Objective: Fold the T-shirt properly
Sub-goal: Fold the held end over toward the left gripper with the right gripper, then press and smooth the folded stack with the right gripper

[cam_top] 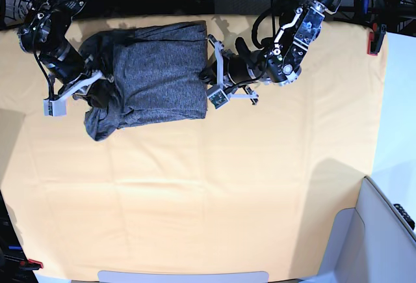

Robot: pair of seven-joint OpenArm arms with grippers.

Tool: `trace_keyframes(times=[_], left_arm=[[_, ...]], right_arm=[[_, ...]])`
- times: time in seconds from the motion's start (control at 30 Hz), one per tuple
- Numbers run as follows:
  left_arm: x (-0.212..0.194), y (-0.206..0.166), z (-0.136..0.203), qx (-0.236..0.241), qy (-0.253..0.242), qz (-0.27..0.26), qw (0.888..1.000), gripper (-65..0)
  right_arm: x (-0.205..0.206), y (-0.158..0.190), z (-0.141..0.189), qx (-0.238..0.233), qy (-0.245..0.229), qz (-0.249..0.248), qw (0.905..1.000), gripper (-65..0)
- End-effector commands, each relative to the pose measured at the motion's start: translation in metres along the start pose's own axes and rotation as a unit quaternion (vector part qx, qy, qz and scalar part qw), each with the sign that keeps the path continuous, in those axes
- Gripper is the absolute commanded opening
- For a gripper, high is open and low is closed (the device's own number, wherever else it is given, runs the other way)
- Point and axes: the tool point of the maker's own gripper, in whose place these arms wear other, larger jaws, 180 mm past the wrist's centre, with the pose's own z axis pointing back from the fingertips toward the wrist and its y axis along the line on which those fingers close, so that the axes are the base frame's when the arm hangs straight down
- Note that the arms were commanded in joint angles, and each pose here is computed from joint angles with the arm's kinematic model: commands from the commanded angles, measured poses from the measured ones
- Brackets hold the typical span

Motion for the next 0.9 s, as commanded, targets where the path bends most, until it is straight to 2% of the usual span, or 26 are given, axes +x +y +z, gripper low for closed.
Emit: trace_keyframes(times=[0.0,0.1,0.17,0.4,0.6,0.67,0.87], left_arm=[[0.014,0.003,0.004,0.003,-0.022,-0.005,1.000,-64.3],[0.014,0.003,0.004,0.003,-0.022,-0.005,1.000,-64.3],[0.013,0.003,0.004,0.003,-0.021,-0.005,1.000,-64.3],[0.014,0.004,0.004,0.004,-0.022,-0.006,1.000,-64.3],[0.015,0.005,0.004,0.005,-0.023,-0.007,1.000,-64.4],[0.014,0.006,0.005,0.006,-0.022,-0.006,1.000,-64.4],[0.011,0.036,0.019,0.042,-0.028,0.014,0.999,-64.4]], right_arm=[[0.012,0.013,-0.003,0.020,-0.018,0.012,0.9996,-65.0],[0.009,0.051,-0.020,0.076,-0.007,0.029,0.9966,-65.0],[0.004,0.067,-0.029,0.091,0.003,0.036,0.9952,-65.0],[-0.012,0.108,-0.059,0.087,0.069,0.107,0.9880,-65.0],[-0.007,0.127,-0.073,0.070,0.081,0.152,0.9825,-65.0],[0.001,0.133,-0.077,0.064,0.068,0.167,0.9814,-65.0],[-0.003,0.171,-0.087,0.069,0.076,0.249,0.9630,-65.0]])
